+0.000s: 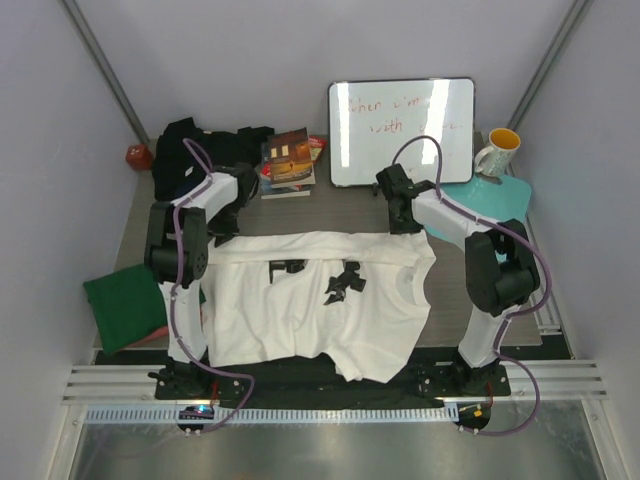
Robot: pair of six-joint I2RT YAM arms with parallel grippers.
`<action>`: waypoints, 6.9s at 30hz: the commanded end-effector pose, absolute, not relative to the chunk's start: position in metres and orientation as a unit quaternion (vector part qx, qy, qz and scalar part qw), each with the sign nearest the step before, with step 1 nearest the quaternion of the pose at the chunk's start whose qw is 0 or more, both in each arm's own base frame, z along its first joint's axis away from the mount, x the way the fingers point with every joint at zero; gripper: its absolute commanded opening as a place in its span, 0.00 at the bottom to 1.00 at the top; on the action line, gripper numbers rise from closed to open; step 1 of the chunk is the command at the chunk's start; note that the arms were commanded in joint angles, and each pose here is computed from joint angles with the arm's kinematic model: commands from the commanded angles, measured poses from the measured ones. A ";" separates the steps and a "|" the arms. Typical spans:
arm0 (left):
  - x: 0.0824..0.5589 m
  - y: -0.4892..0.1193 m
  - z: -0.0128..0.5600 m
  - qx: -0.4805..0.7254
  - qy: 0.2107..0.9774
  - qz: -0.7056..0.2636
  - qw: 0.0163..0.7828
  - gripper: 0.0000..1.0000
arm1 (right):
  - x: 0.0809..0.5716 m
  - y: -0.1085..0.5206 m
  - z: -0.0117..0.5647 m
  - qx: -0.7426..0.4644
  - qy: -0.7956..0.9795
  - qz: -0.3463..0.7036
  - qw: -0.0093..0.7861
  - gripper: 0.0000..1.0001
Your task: Fold and stack the t-shirts
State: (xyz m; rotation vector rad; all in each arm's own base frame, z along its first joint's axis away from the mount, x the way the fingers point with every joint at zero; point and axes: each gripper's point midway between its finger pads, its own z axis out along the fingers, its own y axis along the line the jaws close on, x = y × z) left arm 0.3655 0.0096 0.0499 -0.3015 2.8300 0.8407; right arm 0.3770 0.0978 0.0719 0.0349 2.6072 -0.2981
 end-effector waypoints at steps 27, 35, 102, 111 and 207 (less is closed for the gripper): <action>0.325 -0.027 0.032 -0.025 0.959 0.279 0.041 0.08 | 0.287 0.172 0.081 -0.110 0.978 0.029 0.173 0.30; 0.324 -0.029 0.034 -0.022 0.959 0.278 0.044 0.08 | 0.255 0.156 0.082 -0.104 0.982 0.004 0.159 0.29; 0.375 -0.146 0.064 0.046 0.972 0.146 0.178 0.16 | 0.408 0.105 0.066 0.026 0.952 -0.092 0.291 0.16; 0.394 -0.199 0.062 0.077 0.969 0.118 0.202 0.16 | 0.394 0.092 0.052 0.029 0.955 -0.106 0.274 0.16; 0.468 -0.243 -0.021 0.095 0.981 0.037 0.165 0.45 | 0.445 -0.002 0.017 0.176 0.952 -0.143 0.205 0.01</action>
